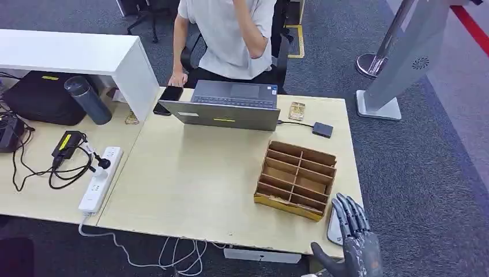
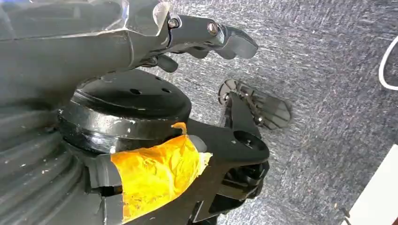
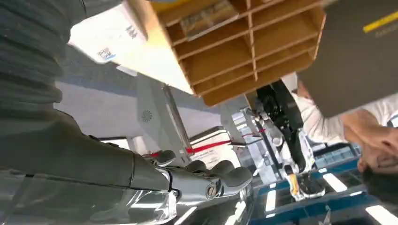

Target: Pass the card to the sensor for recognition and then transmit it.

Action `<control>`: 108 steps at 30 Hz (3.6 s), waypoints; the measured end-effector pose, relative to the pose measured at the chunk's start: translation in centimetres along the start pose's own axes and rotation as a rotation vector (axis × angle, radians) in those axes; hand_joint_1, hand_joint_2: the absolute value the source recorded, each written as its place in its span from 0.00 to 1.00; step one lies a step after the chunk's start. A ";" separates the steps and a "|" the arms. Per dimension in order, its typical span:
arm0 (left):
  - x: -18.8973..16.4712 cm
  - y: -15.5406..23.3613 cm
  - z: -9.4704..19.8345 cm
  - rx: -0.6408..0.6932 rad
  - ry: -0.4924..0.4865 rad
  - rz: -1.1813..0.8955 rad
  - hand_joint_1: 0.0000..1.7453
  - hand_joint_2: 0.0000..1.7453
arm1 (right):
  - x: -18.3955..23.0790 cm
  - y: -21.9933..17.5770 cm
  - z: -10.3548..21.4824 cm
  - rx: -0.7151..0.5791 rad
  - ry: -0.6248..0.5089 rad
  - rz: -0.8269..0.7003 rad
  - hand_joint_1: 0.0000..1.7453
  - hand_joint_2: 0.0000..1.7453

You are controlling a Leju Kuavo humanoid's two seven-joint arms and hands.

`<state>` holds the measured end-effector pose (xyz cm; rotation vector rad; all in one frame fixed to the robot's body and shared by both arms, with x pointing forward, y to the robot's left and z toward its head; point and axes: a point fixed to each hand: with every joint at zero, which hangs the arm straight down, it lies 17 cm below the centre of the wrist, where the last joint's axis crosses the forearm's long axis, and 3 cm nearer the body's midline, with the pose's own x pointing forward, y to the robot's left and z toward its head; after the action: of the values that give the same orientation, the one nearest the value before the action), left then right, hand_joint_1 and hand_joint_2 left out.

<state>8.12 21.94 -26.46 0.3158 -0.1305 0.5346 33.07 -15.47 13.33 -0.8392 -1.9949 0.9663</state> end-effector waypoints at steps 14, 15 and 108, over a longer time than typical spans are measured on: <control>-0.1 0.0 0.0 -0.002 0.005 -0.015 0.00 1.00 | 0.3 6.0 -2.2 0.074 0.042 0.010 0.00 1.00; -0.1 0.0 0.0 -0.002 0.007 -0.016 0.00 1.00 | 0.2 6.2 -2.4 0.076 0.039 0.022 0.00 1.00; -0.5 -0.1 0.0 -0.002 0.033 0.000 0.00 1.00 | -3.8 8.6 -2.6 0.101 0.204 0.014 0.89 1.00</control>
<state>7.73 21.63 -26.55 0.3052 -0.0994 0.5391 39.13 -13.31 5.99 -0.8609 -1.7547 0.9416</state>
